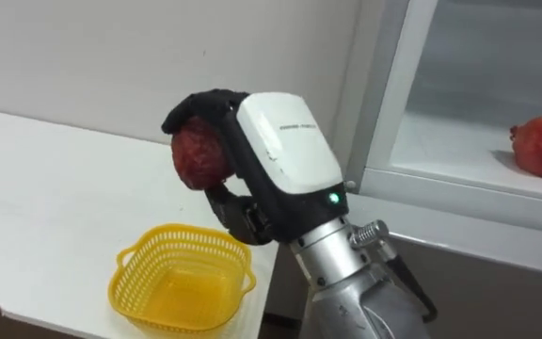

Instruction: Retrieve from the upper fridge

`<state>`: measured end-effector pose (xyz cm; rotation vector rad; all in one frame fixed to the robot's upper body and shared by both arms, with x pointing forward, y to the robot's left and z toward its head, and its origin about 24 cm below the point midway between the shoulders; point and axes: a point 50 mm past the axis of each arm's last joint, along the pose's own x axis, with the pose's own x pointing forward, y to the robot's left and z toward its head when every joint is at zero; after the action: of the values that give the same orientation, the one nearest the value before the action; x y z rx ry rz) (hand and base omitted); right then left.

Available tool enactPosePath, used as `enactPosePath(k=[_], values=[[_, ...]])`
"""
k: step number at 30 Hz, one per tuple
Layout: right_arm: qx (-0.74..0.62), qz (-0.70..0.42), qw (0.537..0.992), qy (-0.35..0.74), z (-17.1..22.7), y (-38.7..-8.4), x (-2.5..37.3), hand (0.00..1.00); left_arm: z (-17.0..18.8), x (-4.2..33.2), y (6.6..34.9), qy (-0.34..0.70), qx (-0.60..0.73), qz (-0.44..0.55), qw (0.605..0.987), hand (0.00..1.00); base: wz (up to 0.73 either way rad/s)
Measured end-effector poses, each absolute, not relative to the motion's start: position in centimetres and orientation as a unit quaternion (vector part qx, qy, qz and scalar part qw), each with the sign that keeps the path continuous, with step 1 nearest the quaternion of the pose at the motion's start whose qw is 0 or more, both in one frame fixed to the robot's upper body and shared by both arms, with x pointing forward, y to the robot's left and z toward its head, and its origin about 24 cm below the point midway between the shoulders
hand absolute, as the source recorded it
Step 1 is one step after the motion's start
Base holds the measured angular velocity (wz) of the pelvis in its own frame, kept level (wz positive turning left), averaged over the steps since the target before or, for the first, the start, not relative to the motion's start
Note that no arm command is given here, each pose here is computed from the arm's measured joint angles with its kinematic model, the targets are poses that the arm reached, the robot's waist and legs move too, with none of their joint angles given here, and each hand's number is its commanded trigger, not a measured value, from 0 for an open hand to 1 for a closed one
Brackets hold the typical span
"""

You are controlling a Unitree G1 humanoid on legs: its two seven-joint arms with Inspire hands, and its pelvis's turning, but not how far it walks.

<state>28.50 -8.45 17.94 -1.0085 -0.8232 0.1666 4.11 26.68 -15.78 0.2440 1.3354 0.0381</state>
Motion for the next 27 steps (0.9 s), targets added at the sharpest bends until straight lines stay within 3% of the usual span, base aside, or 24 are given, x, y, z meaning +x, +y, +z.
enactPosePath(k=[9,27], values=[[-0.519,0.124,0.802,-0.268,13.5,-9.1,30.5,1.00,-15.8,4.6,26.6,0.623,0.124,0.008,0.773,0.00,0.12],[-0.554,0.127,0.807,-0.161,9.4,-10.9,32.1,1.00,-16.1,4.2,26.0,0.637,0.133,-0.014,0.759,0.00,0.00]])
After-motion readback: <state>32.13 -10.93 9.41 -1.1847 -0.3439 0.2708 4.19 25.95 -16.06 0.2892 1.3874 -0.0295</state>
